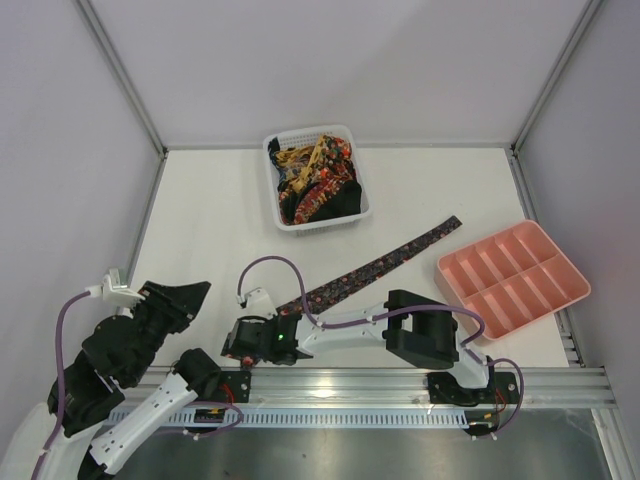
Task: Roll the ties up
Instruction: Flatten the tie, then roll the tie
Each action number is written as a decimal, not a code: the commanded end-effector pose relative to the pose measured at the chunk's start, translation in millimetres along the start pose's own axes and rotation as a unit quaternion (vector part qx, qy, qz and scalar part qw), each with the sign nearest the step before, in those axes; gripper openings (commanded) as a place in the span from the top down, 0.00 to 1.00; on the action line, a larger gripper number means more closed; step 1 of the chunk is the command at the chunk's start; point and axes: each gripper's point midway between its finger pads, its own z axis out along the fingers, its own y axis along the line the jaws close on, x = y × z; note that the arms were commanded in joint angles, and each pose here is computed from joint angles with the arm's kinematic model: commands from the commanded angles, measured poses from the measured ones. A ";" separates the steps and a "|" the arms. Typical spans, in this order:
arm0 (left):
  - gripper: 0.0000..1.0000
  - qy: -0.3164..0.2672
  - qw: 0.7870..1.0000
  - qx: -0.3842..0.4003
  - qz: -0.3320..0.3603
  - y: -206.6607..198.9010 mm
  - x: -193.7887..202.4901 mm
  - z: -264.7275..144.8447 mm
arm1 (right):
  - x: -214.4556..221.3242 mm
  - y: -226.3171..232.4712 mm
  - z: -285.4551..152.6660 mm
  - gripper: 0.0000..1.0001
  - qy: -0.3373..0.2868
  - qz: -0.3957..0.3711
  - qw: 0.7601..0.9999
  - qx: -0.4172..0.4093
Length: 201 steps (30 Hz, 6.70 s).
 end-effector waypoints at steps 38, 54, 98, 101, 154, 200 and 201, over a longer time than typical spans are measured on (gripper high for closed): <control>0.51 0.007 1.000 -0.023 0.011 5.8 2.9 3.1 | -61.2 8.5 -4.1 0.59 -0.031 0.057 0.993 -0.093; 0.99 0.258 0.961 -0.077 0.067 25.3 153.0 86.2 | -123.5 -262.7 -95.8 0.48 -0.096 0.184 0.978 0.000; 0.99 0.263 0.740 -0.619 0.015 265.9 61.1 146.6 | -102.3 -335.9 -76.5 0.32 -0.060 0.218 0.974 -0.026; 0.98 0.221 0.781 -0.582 0.040 237.8 43.4 156.7 | -107.0 -347.7 -72.8 0.32 -0.058 0.233 0.971 -0.018; 0.40 0.424 0.881 -0.045 0.206 -23.5 156.5 153.1 | 53.6 -280.6 -62.9 0.49 0.194 0.221 0.954 0.059; 0.99 0.625 0.733 0.006 0.268 -10.5 376.9 203.1 | 67.0 -334.0 -82.7 0.56 0.025 0.412 0.909 -0.051; 0.99 0.624 0.734 0.004 0.269 -9.4 376.8 203.4 | 66.1 -333.9 -82.5 0.56 0.024 0.409 0.911 -0.051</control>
